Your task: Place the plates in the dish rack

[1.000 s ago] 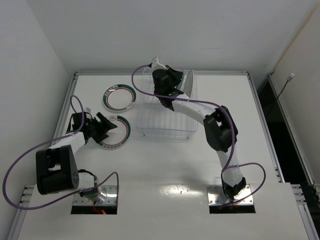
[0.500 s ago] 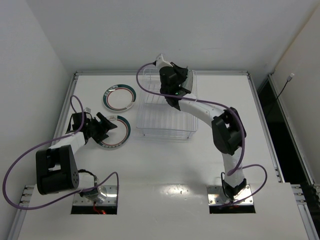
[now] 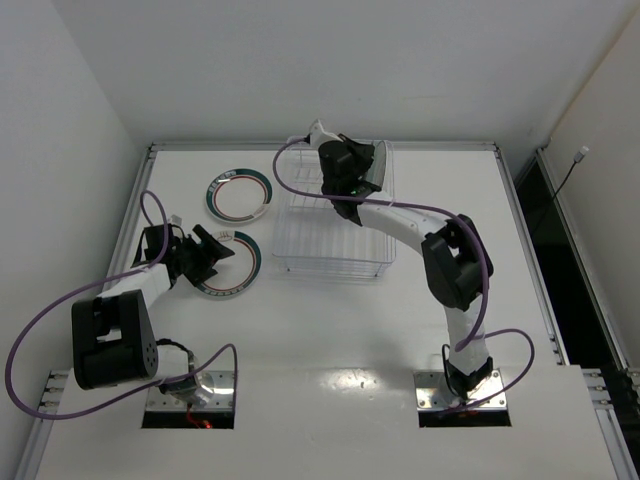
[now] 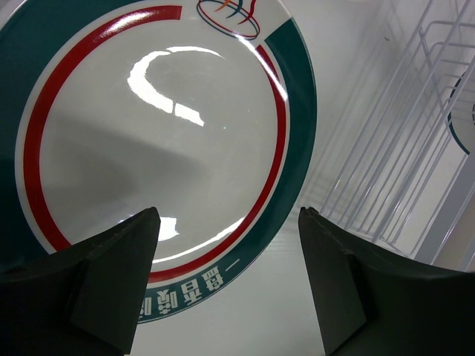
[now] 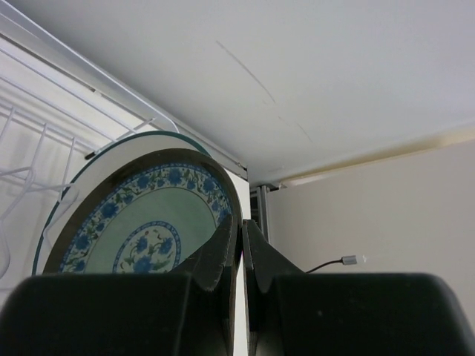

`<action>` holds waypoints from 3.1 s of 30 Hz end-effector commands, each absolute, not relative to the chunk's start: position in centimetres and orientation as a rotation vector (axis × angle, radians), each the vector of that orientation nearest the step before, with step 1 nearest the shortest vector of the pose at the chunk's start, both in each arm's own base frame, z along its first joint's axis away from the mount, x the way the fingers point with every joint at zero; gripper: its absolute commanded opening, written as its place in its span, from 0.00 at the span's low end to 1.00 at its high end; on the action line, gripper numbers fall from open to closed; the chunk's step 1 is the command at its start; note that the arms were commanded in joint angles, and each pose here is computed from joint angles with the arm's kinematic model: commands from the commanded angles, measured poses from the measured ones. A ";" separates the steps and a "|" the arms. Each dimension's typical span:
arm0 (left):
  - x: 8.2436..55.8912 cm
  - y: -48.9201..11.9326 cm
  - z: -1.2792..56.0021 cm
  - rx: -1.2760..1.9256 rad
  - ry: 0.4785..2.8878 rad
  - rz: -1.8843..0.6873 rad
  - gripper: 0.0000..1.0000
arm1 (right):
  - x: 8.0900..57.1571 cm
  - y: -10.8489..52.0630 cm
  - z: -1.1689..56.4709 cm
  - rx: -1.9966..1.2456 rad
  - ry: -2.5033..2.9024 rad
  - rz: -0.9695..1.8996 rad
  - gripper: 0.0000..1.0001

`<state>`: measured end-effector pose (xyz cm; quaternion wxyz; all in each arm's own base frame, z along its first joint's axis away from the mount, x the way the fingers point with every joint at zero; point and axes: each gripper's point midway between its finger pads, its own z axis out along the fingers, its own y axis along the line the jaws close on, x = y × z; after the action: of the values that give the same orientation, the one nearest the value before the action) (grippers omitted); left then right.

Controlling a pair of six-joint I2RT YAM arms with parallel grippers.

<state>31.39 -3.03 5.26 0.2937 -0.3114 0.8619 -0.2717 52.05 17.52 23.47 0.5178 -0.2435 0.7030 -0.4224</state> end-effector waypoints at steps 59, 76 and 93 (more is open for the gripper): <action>31.9 -3.1 5.9 -0.803 2.275 -0.729 0.73 | 51.7 16.1 24.4 -0.646 1.607 -1.080 0.00; 32.0 -3.1 5.8 -0.803 2.275 -0.729 0.73 | 53.1 17.6 17.0 -0.621 1.756 -1.056 0.01; 32.6 0.1 8.5 -0.830 2.220 -0.498 0.73 | 48.1 22.0 27.7 -0.369 1.773 -0.851 0.60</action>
<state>31.08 -2.25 5.30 0.2947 -0.3201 0.8662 -0.2457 50.42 20.78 18.33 0.4638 -0.2302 0.7644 -0.3843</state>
